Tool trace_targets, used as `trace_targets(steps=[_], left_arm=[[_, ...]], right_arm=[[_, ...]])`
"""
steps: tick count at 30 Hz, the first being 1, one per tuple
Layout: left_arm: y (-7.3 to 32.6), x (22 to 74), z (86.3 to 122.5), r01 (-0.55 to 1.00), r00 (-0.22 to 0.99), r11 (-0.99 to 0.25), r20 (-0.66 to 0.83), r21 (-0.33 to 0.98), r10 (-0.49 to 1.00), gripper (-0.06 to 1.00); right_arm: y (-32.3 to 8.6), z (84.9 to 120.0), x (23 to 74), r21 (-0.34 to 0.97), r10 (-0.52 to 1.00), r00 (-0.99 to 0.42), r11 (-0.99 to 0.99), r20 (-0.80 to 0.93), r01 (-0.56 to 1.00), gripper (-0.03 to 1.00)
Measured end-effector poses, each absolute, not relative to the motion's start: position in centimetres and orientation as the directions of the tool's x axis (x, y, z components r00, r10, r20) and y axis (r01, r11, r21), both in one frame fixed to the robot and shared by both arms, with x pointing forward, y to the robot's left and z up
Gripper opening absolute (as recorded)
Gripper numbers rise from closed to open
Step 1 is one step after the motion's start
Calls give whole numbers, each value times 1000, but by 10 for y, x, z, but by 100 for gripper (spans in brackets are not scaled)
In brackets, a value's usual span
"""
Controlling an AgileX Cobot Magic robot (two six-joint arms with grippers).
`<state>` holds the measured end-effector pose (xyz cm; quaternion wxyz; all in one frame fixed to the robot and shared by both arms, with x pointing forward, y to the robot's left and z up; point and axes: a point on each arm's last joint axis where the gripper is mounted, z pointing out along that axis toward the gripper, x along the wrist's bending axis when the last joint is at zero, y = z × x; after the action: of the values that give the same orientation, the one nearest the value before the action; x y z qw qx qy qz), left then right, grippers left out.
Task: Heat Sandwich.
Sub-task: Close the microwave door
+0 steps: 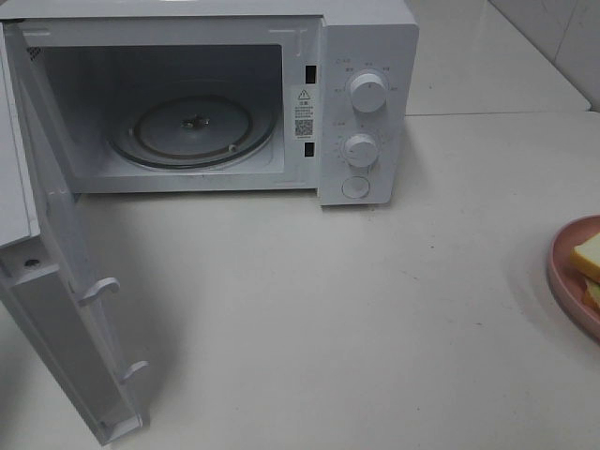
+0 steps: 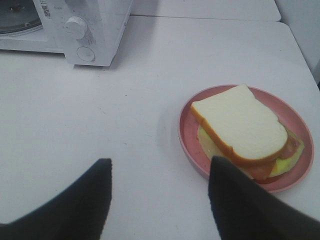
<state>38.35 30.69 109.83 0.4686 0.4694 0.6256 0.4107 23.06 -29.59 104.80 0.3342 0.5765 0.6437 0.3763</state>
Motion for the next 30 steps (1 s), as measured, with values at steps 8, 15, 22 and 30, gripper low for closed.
trace_targets(steps=[8, 15, 22, 30], left_arm=[[302, 394, 1070, 243, -41, 59, -50, 968, 998, 0], [294, 394, 1039, 263, 52, 33, -49, 964, 997, 0], [286, 413, 1026, 273, 150, -46, 4, 961, 989, 0], [283, 432, 1009, 303, 184, -58, 2, 951, 983, 0]], right_arm=[[-296, 1048, 231, 870, 994, -112, 52, 4, 491, 57], [-296, 1048, 231, 870, 994, -112, 52, 4, 491, 57], [-296, 1048, 231, 870, 994, -112, 52, 4, 491, 57], [-296, 1048, 231, 870, 994, -112, 52, 4, 491, 57]])
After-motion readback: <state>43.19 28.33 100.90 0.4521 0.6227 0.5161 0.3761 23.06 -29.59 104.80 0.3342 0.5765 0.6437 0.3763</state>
